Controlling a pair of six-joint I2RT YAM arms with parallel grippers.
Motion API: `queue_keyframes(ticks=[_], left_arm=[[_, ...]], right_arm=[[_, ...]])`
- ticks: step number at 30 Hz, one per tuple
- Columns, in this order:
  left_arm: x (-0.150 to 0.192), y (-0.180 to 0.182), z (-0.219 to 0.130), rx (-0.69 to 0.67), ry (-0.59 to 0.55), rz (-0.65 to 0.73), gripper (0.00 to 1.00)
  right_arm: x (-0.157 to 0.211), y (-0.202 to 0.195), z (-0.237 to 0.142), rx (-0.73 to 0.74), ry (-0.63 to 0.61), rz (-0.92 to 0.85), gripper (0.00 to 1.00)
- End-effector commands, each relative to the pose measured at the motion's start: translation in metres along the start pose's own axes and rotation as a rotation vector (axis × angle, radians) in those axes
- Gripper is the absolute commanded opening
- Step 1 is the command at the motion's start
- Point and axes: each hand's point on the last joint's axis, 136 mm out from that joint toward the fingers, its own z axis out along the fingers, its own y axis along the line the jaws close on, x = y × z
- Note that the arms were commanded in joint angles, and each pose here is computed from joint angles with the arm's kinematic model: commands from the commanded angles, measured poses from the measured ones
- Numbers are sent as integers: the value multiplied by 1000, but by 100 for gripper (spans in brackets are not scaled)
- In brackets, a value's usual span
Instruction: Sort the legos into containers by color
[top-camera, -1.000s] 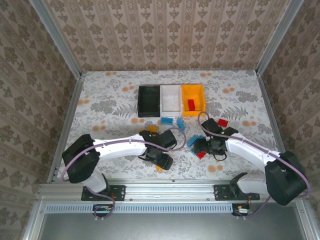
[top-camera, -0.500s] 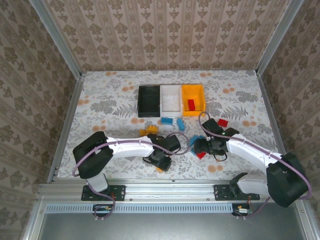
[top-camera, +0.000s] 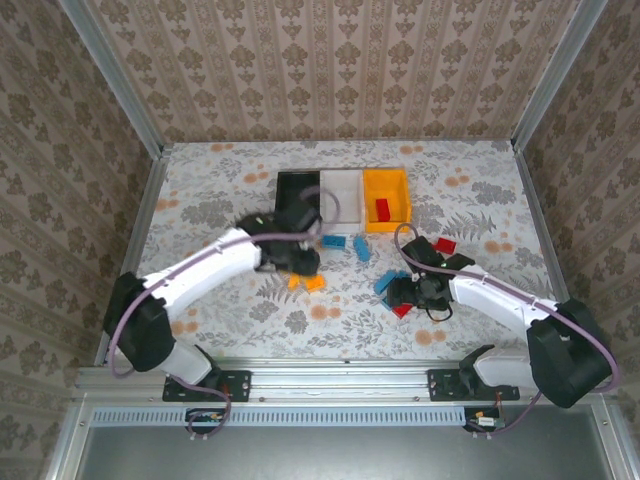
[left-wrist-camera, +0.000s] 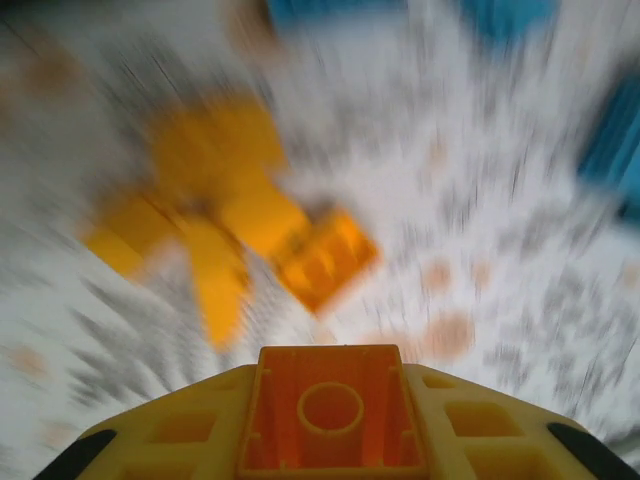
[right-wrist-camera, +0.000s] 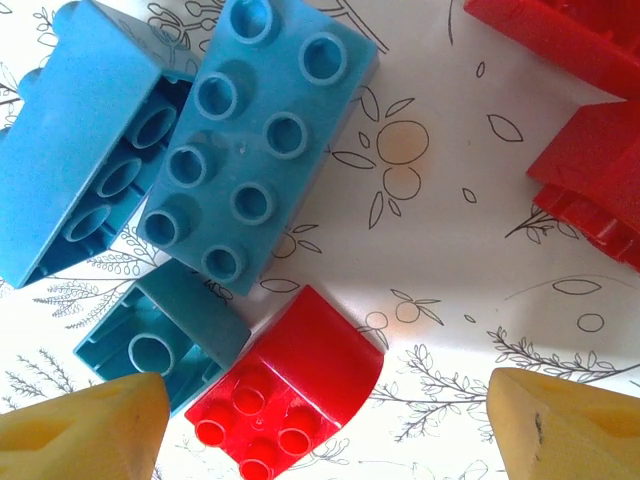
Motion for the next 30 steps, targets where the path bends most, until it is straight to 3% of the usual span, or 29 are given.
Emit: queue_keyframes(ticks=[1,6,11,21,30], left_arm=[[-52,39,-39,-90,-132,47,32],[-117,77,-28,-129,-220,9,32],[-152,98,20,-124,-213,-9,32],[-168,100,93,-98,-118,17,32],[-164,98,124,-68,-50,14,52]], right_arm=[[-13,12,-4,-41,-21,-3,84],[-17,15,-9,-43,-30,-12,84],[-23,14,-29,-56,-93,-2,84],[-19,5,-39,-32,-112,8,84],[-14,5,-29,-19,-67,9,84]])
